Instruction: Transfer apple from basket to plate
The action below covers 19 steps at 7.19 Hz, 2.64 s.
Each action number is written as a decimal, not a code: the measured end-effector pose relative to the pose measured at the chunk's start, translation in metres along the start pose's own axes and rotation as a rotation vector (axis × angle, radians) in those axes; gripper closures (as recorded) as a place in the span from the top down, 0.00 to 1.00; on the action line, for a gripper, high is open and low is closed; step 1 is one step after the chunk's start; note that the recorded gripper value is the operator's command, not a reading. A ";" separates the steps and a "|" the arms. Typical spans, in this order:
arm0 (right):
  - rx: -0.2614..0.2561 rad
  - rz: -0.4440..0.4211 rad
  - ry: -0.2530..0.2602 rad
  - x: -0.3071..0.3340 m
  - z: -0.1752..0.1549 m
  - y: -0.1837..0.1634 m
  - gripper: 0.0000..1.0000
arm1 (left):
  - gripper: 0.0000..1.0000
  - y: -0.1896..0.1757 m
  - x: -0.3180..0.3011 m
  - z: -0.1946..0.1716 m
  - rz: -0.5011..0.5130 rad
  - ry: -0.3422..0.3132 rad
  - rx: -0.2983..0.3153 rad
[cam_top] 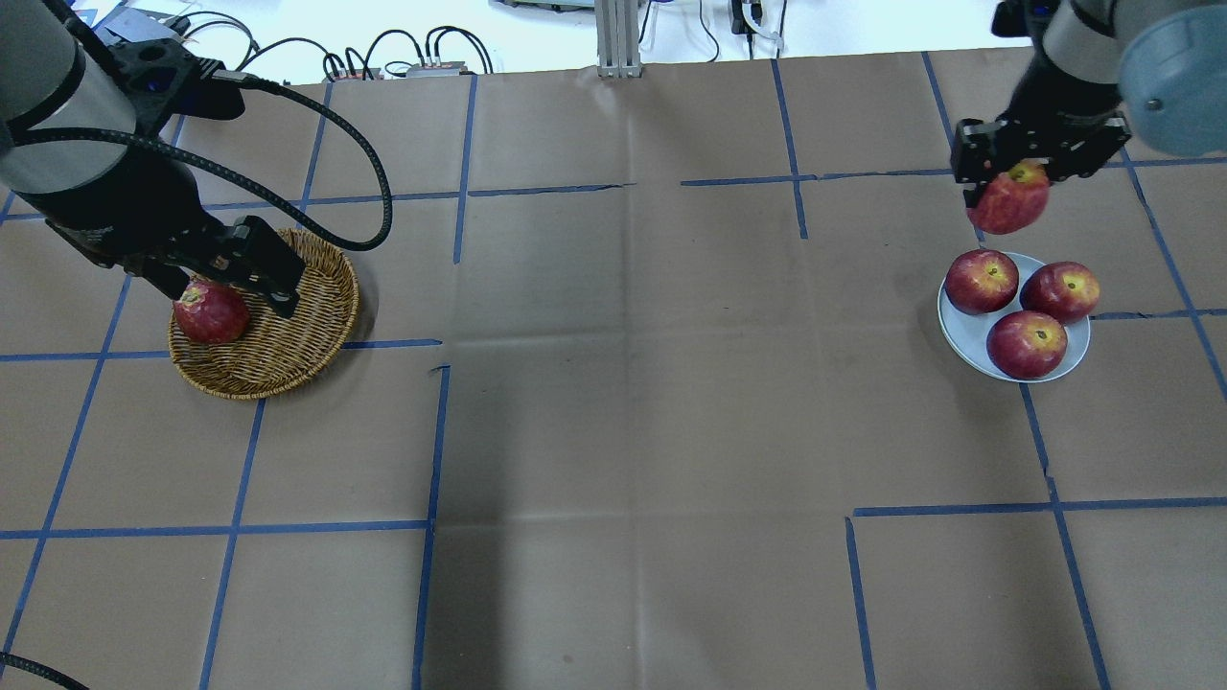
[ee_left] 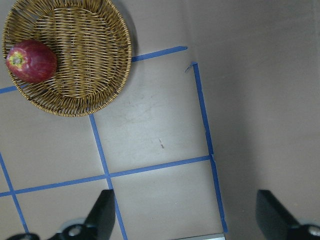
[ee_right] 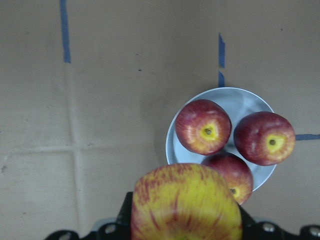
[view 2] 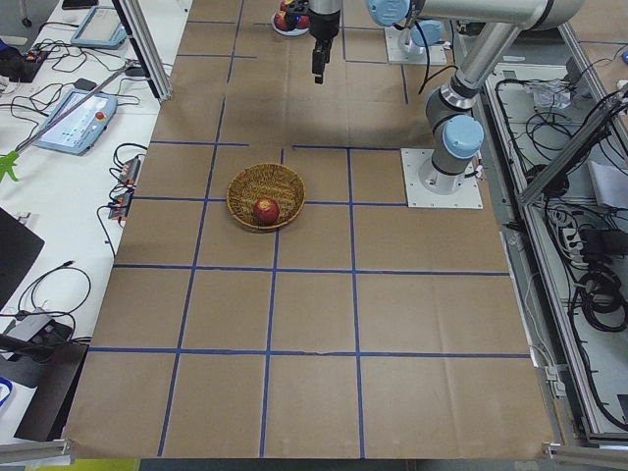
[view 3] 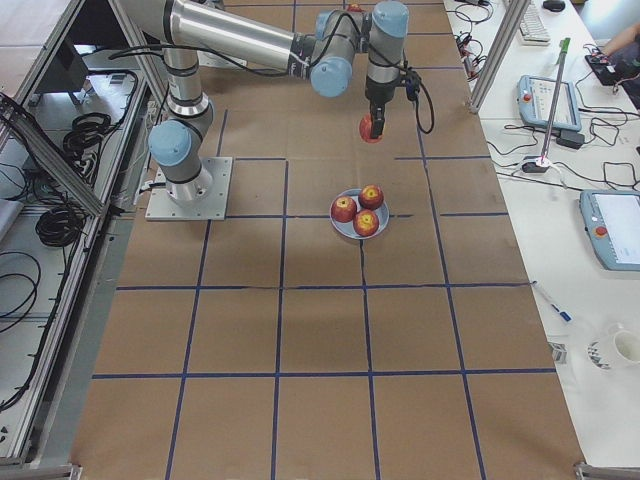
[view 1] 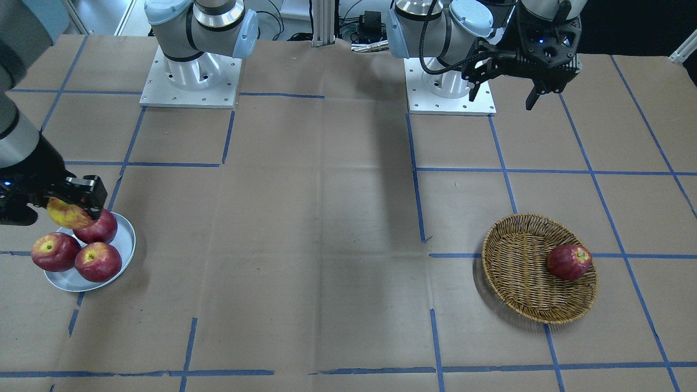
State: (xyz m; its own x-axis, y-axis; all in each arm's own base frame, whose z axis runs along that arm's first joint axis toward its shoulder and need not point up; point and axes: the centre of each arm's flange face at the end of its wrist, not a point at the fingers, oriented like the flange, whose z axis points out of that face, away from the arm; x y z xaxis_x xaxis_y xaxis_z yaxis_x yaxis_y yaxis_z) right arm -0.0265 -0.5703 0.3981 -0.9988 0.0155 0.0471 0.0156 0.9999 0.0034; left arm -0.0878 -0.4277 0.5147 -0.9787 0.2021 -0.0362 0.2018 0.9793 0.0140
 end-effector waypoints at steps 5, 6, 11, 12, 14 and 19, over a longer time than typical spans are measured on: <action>0.003 -0.040 -0.004 0.069 0.096 0.009 0.57 | 0.99 0.000 0.000 0.000 0.002 0.001 0.000; 0.000 -0.039 -0.005 0.073 0.109 0.006 0.57 | 0.99 0.000 0.000 0.000 0.003 0.002 0.001; -0.017 -0.039 -0.012 0.076 0.128 0.001 1.00 | 0.99 0.000 0.000 0.000 0.002 0.002 0.001; -0.019 -0.039 -0.010 0.077 0.129 0.001 1.00 | 0.99 0.000 0.000 0.000 0.002 0.003 0.001; -0.005 -0.034 -0.001 0.077 0.119 0.000 1.00 | 0.99 0.000 0.000 0.000 0.002 0.003 0.001; -0.035 0.026 -0.014 -0.021 -0.026 -0.002 1.00 | 0.99 0.000 0.000 -0.001 0.003 0.003 0.003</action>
State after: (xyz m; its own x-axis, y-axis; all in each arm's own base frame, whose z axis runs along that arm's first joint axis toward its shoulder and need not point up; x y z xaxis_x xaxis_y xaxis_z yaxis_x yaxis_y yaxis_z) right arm -0.0044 -0.5731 0.4229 -0.9986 0.0418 0.0336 0.0430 0.9984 0.0375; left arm -0.0881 -0.4278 0.5156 -0.9782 0.2050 -0.0336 0.2048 0.9787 0.0114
